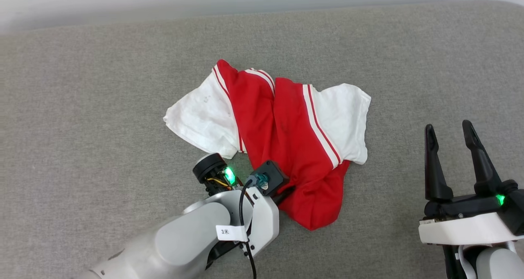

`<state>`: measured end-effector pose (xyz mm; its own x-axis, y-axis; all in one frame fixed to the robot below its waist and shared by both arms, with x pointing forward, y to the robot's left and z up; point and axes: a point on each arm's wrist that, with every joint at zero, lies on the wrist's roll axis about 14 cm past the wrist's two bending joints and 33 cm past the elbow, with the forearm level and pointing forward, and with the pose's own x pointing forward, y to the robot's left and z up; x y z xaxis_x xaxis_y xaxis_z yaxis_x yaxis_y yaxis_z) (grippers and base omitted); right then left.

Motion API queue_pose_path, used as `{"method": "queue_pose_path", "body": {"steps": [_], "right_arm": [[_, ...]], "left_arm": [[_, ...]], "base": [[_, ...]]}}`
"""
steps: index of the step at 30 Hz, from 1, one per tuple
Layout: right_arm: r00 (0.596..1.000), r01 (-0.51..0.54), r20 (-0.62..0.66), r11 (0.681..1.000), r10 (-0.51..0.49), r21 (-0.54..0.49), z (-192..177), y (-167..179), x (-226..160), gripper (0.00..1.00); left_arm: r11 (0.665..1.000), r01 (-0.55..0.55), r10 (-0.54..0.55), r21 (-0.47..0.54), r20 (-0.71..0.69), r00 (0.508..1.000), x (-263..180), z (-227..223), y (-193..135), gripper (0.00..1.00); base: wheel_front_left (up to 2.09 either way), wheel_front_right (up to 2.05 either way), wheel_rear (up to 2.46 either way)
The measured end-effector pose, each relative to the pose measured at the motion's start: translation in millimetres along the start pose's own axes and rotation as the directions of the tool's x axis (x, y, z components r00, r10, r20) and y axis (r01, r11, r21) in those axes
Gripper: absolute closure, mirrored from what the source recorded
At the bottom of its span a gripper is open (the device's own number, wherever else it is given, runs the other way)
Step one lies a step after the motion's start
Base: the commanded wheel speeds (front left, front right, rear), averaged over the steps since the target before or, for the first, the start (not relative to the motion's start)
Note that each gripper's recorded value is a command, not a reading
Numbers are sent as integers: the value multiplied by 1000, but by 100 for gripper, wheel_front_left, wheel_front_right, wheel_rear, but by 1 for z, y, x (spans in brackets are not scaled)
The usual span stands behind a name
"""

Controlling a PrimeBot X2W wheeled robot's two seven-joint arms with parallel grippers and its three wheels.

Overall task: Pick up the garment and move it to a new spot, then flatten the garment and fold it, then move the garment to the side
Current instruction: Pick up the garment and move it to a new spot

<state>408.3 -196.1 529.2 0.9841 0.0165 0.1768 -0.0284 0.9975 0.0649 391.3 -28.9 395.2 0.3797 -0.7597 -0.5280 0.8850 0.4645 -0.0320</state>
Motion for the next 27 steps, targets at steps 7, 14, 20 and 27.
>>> {"method": "queue_pose_path", "body": {"steps": [7,14,20,27], "right_arm": [[1000,-15,2,1000,15,0,4,6,-8,0],[1000,-26,5,1000,26,4,9,11,-20,0],[999,-41,6,999,41,10,11,16,-26,0],[998,-60,12,998,60,16,16,23,-36,0]], "left_arm": [[992,-128,125,-5,246,961,-14,53,11,0],[946,-317,314,-72,449,837,-55,96,36,0],[845,-514,516,-151,486,705,-101,98,67,0],[700,-659,688,-275,504,521,-163,88,77,0]], "base": [[0,0,0],[0,0,0],[0,0,0],[0,0,0]]}}
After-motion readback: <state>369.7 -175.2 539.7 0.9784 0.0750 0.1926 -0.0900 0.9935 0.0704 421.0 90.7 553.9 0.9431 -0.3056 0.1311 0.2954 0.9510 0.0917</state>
